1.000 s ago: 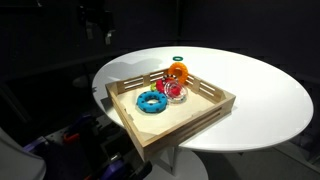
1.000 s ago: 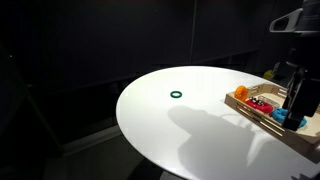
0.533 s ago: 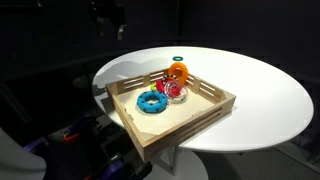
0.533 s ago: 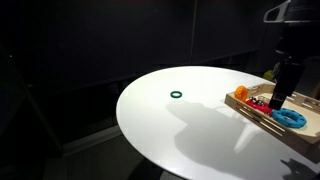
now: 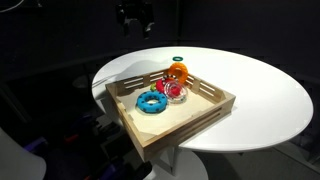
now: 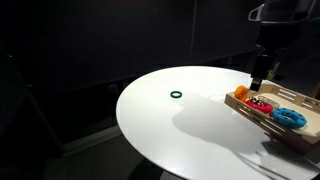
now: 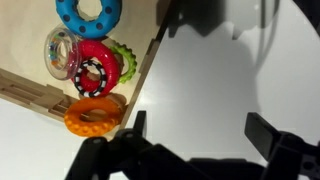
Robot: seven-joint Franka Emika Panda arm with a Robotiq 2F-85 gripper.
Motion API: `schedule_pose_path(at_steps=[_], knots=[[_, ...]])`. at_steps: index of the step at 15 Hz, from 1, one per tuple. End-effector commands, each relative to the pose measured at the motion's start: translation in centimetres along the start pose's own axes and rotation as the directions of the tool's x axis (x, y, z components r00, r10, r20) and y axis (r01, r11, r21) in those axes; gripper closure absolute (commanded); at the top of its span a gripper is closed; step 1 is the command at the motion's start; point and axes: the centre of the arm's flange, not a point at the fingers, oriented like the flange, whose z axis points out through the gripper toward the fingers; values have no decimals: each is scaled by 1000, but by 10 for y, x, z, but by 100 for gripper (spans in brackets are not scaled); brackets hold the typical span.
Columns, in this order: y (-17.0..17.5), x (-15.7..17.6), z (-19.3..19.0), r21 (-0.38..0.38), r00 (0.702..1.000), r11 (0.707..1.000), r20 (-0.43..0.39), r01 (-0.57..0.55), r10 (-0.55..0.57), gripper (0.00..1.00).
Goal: Put the orange object on top of the table
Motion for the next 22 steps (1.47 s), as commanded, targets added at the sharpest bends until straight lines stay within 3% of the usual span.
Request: schedule_pose_path(at_steps=[1, 7, 14, 22], knots=[[24, 25, 15, -55, 999, 998, -15, 41, -42, 0], [59, 37, 43, -122, 979, 976, -75, 179, -189, 0], [51, 32, 47, -108, 985, 982, -57, 155, -162, 0], [80, 44, 58, -239, 936, 930, -147, 280, -320, 0]])
